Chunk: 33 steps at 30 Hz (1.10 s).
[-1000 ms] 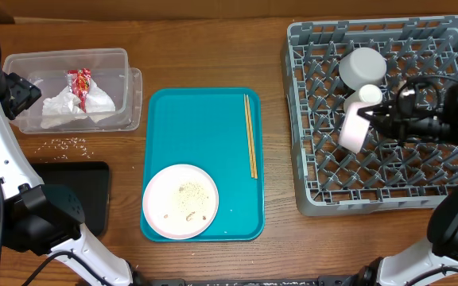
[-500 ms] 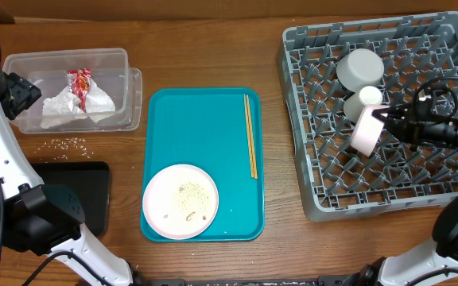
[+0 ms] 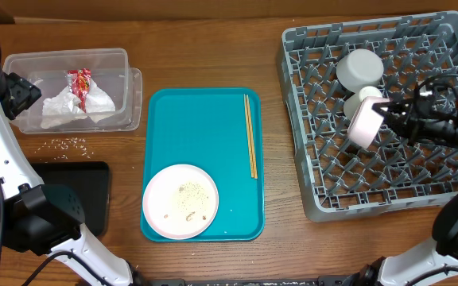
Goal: Sort waste into correct bins and load items into the dishwasher
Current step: 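Lower the pink bowl into the rack slots and release it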
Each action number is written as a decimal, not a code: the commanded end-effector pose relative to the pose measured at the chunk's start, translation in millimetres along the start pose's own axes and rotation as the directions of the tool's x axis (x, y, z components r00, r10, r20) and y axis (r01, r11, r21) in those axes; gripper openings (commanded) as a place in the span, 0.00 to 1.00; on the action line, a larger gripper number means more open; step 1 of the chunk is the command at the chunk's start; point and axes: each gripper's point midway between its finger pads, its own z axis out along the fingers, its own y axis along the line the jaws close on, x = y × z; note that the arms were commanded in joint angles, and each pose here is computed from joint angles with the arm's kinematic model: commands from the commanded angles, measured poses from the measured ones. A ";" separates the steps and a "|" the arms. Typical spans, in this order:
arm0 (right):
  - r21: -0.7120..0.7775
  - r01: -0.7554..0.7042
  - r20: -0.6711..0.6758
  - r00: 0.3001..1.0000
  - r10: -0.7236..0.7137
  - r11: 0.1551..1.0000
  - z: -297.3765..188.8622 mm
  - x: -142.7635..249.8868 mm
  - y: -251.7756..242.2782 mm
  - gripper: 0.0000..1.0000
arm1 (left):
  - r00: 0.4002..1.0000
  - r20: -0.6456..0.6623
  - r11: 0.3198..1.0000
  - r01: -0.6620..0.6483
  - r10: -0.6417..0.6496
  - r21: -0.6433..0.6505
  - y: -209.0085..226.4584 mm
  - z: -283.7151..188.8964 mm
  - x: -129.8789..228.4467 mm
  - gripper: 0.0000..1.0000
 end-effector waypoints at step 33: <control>0.754 -0.385 0.336 0.922 0.191 0.532 -101.9 -17.4 -86.1 0.13 | 1.000 -0.012 1.000 -0.016 0.016 -0.006 -1.6 4.0 1.8 1.00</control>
